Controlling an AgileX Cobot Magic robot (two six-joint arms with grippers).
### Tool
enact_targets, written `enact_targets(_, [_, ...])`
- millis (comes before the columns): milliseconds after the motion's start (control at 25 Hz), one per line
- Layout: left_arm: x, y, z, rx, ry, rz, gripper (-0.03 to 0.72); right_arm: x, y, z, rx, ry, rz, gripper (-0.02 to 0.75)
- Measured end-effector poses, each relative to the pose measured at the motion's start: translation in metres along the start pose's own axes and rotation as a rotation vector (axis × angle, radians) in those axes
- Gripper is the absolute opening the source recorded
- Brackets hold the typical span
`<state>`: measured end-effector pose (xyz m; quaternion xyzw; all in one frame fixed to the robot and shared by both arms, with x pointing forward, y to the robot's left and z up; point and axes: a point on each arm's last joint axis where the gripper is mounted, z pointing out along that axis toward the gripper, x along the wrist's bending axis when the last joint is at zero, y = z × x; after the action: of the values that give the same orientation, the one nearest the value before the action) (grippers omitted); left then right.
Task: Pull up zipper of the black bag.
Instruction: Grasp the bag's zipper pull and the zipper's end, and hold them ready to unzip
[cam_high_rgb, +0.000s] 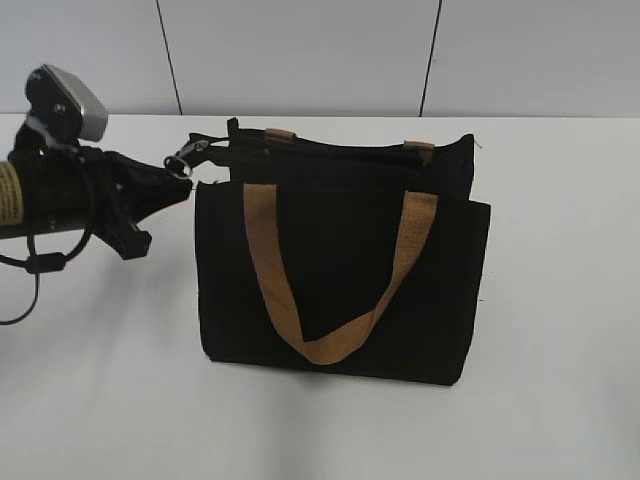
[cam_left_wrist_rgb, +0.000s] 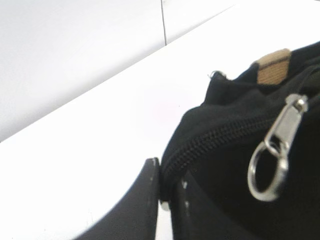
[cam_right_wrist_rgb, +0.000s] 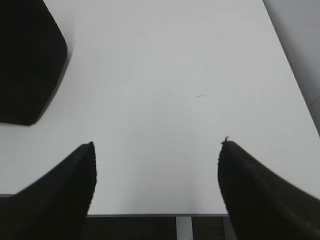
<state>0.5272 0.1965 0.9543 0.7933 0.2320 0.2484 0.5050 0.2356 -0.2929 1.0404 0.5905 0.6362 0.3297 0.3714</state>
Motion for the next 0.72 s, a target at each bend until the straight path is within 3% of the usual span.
enact_targets(160, [0.004, 0.024, -0.021, 0.003, 0.092, -0.053, 0.022, 0.0, 0.0, 0.0, 0.0, 0.0, 0.0, 0.576])
enact_targets(280, [0.0, 0.039, -0.035, -0.011, 0.091, -0.038, 0.022, 0.0, 0.0, 0.0, 0.0, 0.0, 0.0, 0.576])
enact_targets(720, [0.002, 0.069, -0.046, -0.051, 0.079, -0.101, 0.021, 0.001, 0.0, 0.0, -0.002, 0.013, 0.012, 0.576])
